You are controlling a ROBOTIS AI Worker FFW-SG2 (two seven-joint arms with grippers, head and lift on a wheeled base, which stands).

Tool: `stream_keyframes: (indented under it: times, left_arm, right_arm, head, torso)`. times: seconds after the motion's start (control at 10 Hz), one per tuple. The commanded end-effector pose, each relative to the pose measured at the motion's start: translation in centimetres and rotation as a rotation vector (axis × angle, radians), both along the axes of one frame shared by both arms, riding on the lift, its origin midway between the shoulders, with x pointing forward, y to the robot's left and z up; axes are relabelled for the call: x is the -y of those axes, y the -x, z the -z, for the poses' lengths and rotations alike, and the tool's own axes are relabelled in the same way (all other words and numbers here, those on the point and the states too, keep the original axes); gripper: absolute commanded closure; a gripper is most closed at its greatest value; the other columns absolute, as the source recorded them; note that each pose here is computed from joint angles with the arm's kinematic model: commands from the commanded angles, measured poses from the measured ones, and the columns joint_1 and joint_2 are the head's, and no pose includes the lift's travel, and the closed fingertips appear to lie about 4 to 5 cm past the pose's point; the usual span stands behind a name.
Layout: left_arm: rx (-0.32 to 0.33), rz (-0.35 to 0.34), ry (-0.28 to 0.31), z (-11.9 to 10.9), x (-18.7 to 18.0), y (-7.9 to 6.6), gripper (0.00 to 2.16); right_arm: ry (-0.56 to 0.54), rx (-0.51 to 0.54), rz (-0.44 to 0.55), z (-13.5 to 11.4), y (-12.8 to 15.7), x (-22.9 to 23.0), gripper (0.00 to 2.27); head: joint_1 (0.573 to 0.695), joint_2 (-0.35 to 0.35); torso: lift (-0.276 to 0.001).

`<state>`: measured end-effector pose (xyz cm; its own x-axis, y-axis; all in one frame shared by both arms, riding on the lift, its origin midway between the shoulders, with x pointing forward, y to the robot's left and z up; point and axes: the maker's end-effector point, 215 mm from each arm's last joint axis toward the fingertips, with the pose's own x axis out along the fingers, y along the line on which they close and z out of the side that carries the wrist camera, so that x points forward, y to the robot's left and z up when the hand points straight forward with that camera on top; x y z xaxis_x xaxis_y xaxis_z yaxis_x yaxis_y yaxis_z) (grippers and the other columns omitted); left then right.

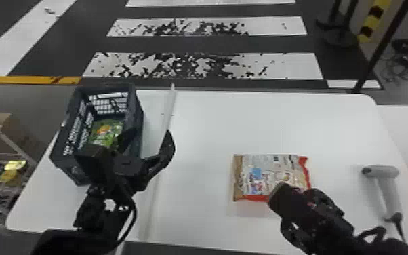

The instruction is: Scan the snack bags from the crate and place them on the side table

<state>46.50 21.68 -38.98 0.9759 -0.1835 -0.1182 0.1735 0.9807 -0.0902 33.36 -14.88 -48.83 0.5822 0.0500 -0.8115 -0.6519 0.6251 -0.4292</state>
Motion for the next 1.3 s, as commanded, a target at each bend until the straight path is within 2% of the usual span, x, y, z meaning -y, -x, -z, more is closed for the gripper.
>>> stream_keyframes:
  times: [0.0, 0.1, 0.3, 0.6, 0.9, 1.2]
  left_arm:
    - [0.001, -0.001, -0.001, 0.0, -0.1, 0.1, 0.09]
    - [0.004, -0.002, -0.001, -0.1, -0.1, 0.1, 0.09]
    - [0.006, -0.003, 0.000, -0.2, -0.2, 0.1, 0.09]
    - [0.003, -0.004, 0.005, 0.0, 0.0, 0.1, 0.09]
    - [0.001, -0.003, 0.003, 0.0, 0.0, 0.1, 0.09]
    - [-0.006, -0.003, 0.004, 0.3, 0.0, 0.1, 0.09]
  right_arm:
    - [-0.072, -0.019, -0.008, 0.2, -0.3, -0.9, 1.14]
    - [-0.133, -0.033, -0.020, 0.5, -0.4, -2.3, 2.26]
    - [-0.267, -0.033, -0.103, 0.6, -0.8, -5.6, 2.26]
    - [-0.406, -0.041, -0.151, 1.0, -1.1, -8.9, 2.26]
    - [-0.459, -0.088, -0.175, 3.0, -2.1, -11.2, 2.26]
    - [-0.429, -0.097, -0.186, 5.4, -4.0, -11.5, 2.26]
  head:
    - [0.695, 0.095]
    - [0.695, 0.102]
    - [0.695, 0.139]
    - [0.695, 0.193]
    - [0.695, 0.229]
    - [0.695, 0.246]
  torso:
    - [-0.050]
    - [-0.050]
    - [-0.050]
    - [-0.050]
    - [-0.050]
    - [-0.050]
